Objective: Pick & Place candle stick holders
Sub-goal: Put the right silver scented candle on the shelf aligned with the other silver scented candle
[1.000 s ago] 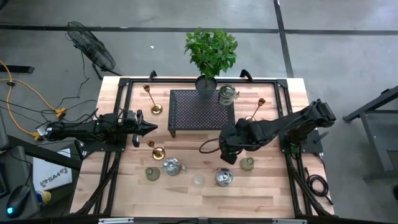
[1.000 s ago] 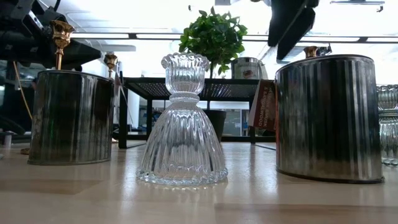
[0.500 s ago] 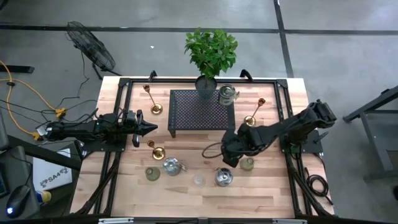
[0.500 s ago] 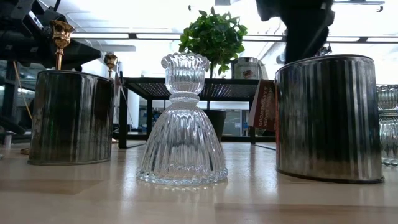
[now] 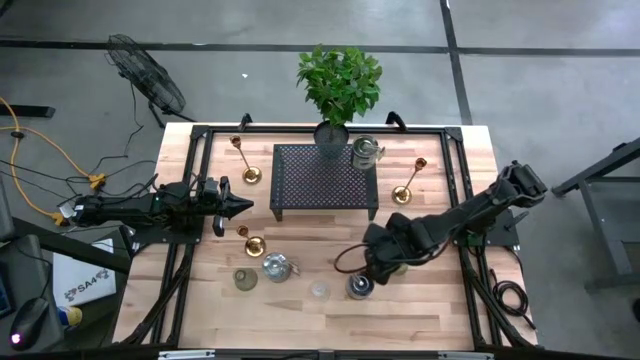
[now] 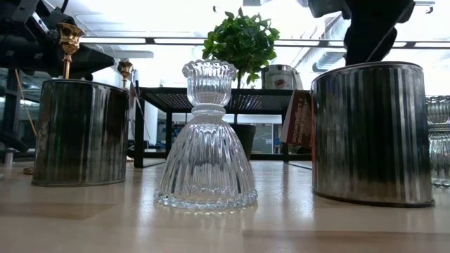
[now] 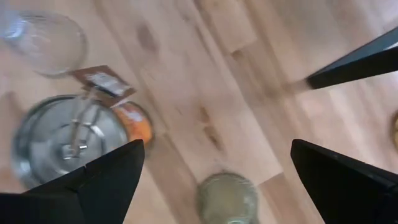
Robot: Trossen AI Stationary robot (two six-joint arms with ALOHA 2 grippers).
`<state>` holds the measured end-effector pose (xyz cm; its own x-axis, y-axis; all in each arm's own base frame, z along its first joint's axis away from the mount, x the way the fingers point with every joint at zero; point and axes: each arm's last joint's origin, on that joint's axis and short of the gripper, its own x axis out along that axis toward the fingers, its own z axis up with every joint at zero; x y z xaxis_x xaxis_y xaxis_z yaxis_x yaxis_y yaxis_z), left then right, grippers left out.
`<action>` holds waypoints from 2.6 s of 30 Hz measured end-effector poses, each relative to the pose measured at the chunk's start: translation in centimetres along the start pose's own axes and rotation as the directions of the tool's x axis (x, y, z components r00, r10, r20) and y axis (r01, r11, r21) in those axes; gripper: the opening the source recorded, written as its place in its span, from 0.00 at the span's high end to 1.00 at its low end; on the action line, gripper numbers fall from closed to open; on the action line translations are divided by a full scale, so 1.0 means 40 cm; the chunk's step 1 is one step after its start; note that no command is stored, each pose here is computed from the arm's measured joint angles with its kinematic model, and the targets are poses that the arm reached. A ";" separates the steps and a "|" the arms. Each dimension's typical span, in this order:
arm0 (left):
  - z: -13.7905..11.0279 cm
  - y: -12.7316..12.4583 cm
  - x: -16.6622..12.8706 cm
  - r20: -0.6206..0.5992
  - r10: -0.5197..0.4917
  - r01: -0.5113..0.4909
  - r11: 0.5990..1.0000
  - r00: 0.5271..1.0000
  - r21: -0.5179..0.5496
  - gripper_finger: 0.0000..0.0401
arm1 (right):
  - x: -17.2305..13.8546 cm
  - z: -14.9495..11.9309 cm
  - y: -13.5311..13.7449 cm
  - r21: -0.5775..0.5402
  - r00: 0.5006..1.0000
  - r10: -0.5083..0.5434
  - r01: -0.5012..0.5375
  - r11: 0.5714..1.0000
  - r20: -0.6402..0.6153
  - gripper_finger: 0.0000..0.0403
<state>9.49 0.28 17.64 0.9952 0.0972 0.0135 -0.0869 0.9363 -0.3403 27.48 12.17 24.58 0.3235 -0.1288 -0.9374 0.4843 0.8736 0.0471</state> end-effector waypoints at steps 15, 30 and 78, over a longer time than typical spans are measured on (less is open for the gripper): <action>0.000 0.000 0.000 0.000 0.000 0.000 1.000 1.000 0.000 1.00 | -0.003 -0.003 0.047 0.165 0.983 0.181 -0.177 0.970 -0.008 0.01; 0.000 0.000 0.000 0.000 0.000 0.000 1.000 1.000 0.000 1.00 | 0.006 -0.044 0.102 0.085 0.970 0.243 -0.240 0.967 -0.022 0.01; 0.000 0.000 0.000 0.000 0.000 0.000 1.000 1.000 0.000 1.00 | 0.090 -0.159 0.037 -0.559 0.857 0.481 -0.311 0.769 0.184 0.01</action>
<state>9.50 0.28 17.64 0.9952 0.0971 0.0131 -0.0869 0.9364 -0.3401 24.19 15.96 19.06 0.6602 0.2234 -0.7171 -0.1824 0.9738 0.1355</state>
